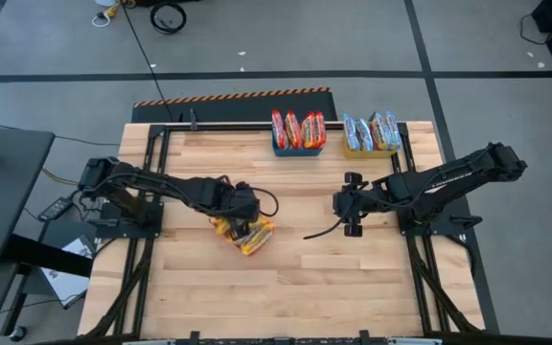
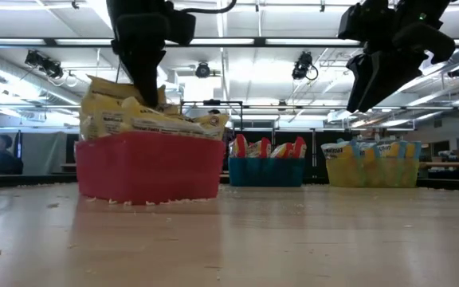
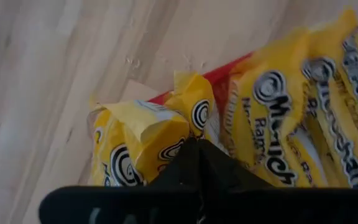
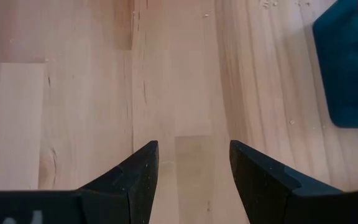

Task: Sort Maruchan noodles
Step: Adjust the yellow noodle packs on the red bin

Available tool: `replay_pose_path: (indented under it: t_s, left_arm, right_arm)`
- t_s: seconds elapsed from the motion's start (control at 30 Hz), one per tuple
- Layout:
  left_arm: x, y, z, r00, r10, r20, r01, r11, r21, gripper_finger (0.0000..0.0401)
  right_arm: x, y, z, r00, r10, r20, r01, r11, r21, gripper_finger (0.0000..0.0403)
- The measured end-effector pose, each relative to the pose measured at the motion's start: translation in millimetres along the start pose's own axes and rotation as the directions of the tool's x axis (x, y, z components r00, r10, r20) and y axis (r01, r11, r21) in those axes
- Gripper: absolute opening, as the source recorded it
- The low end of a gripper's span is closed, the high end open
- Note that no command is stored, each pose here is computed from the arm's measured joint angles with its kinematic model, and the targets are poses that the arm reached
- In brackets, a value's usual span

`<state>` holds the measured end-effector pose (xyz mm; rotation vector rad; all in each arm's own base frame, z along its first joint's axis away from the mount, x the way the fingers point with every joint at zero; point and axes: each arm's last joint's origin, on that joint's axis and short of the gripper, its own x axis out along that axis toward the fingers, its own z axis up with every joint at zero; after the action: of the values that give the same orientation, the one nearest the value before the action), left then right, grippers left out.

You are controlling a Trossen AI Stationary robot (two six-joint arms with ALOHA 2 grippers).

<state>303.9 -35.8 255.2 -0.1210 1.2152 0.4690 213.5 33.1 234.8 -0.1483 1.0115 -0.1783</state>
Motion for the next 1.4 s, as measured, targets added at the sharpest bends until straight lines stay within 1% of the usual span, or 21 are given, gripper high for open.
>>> replay_pose_path:
  t_s: [0.1, 0.23, 0.37, 0.5, 0.57, 0.63, 0.7, 0.73, 0.8, 0.9, 0.97, 1.17, 1.3, 1.4]
  left_arm:
    - [0, 0, -1, 0.999, -0.025, -0.025, 0.025, 1.000, 0.005, 0.0003]
    - [-3, -2, 2, 0.998, -0.064, -0.017, 0.064, 0.998, -0.001, 0.0003]
    - [-16, -2, 13, 0.993, -0.101, 0.052, 0.101, 0.995, 0.001, 0.0003]
    - [-17, 0, 21, 0.987, -0.138, 0.082, 0.141, 0.989, -0.042, 0.0003]
    - [-17, 1, 25, 0.979, -0.180, 0.098, 0.189, 0.979, -0.083, 0.0003]
    - [-17, -1, 30, 0.961, -0.246, 0.125, 0.260, 0.959, -0.116, 0.0003]
    - [-19, -4, 34, 0.938, -0.311, 0.152, 0.330, 0.937, -0.117, 0.0003]
    - [-19, -5, 35, 0.931, -0.329, 0.159, 0.349, 0.930, -0.116, 0.0003]
    - [-17, -5, 35, 0.929, -0.333, 0.160, 0.353, 0.928, -0.119, 0.0003]
    - [-7, -6, 28, 0.937, -0.323, 0.135, 0.340, 0.931, -0.134, 0.0003]
    - [0, -6, 26, 0.936, -0.324, 0.140, 0.342, 0.930, -0.133, 0.0003]
    - [22, 0, 26, 0.904, -0.388, 0.180, 0.416, 0.896, -0.156, 0.0004]
    - [34, 12, 25, 0.923, -0.344, 0.171, 0.374, 0.905, -0.202, 0.0004]
    - [38, 20, 26, 0.936, -0.312, 0.166, 0.342, 0.916, -0.208, 0.0008]
  right_arm:
    - [0, 0, 0, 1.000, 0.000, 0.000, 0.000, 1.000, 0.002, 0.0203]
    - [0, 0, 0, 1.000, 0.000, 0.000, 0.000, 1.000, -0.003, 0.0203]
    - [0, 0, 0, 1.000, 0.000, 0.001, 0.000, 1.000, -0.004, 0.0203]
    - [0, 0, 0, 1.000, 0.000, 0.001, 0.000, 1.000, -0.004, 0.0203]
    - [0, 0, 0, 1.000, 0.004, 0.000, -0.004, 1.000, -0.004, 0.0203]
    - [0, 0, 0, 1.000, 0.006, -0.001, -0.006, 1.000, -0.004, 0.0203]
    - [0, 0, 0, 1.000, 0.006, -0.003, -0.006, 1.000, -0.004, 0.0203]
    - [0, 0, 0, 1.000, 0.006, -0.004, -0.006, 1.000, -0.005, 0.0203]
    - [0, 0, 0, 1.000, 0.006, -0.005, -0.006, 1.000, -0.005, 0.0203]
    - [0, 0, 0, 1.000, 0.016, -0.006, -0.016, 1.000, 0.002, 0.0203]
    - [0, 1, 0, 0.999, 0.031, -0.008, -0.031, 1.000, 0.002, 0.0203]
    - [0, 2, -1, 0.998, 0.058, -0.013, -0.057, 0.998, 0.017, 0.0203]
    - [-1, 3, -2, 0.998, 0.064, -0.020, -0.063, 0.997, 0.037, 0.0203]
    - [-1, 5, -2, 0.997, 0.070, -0.019, -0.069, 0.997, 0.030, 0.0203]
